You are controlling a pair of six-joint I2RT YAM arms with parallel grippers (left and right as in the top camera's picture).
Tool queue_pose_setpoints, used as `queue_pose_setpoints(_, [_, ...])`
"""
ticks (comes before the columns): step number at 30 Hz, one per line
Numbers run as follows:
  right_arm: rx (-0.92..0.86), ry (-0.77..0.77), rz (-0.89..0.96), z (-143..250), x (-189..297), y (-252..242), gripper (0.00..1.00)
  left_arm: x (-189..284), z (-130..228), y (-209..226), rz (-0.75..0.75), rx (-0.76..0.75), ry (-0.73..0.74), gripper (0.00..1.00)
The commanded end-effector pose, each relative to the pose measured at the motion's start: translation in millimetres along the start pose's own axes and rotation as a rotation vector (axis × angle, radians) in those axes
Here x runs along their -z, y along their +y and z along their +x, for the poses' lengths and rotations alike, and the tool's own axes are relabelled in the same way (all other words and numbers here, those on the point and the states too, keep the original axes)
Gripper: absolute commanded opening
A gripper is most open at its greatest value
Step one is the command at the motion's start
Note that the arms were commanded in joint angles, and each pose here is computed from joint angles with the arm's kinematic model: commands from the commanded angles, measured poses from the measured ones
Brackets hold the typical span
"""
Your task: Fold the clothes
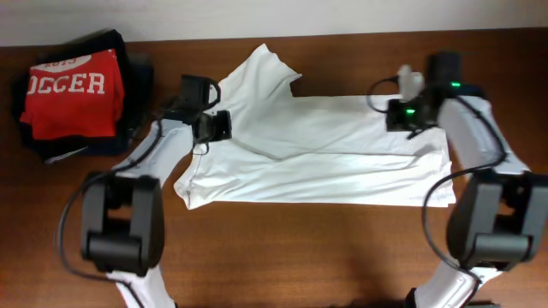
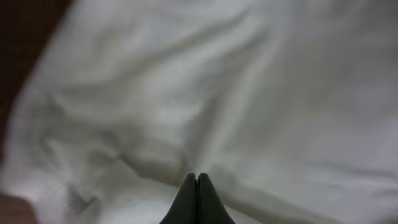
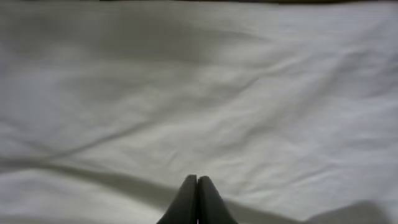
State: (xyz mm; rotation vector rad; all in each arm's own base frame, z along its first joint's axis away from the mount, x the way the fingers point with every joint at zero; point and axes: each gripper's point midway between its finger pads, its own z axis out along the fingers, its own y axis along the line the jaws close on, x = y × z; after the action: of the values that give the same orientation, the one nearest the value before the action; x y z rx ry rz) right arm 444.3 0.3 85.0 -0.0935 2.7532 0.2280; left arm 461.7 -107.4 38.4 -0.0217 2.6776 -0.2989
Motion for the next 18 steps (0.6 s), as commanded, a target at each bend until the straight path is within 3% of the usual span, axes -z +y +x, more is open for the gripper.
queue_pose_setpoints(1, [-0.07,0.005,0.26,-1,-8,-18,0.04,-15,11,4,0.002,-0.028,0.034,0.01])
queue_pose_setpoints(3, [-0.156,-0.002,0.243,-1,-22,-20,0.04,-17,9,9,-0.025,-0.074,0.026,0.01])
queue_pose_setpoints(10, [-0.176,0.03,0.236,6,-66,-34,0.04,-21,5,19,-0.081,-0.153,0.007,0.01])
queue_pose_setpoints(18, [-0.184,0.167,0.24,40,-76,-34,0.04,-52,43,32,-0.103,-0.14,0.142,0.0])
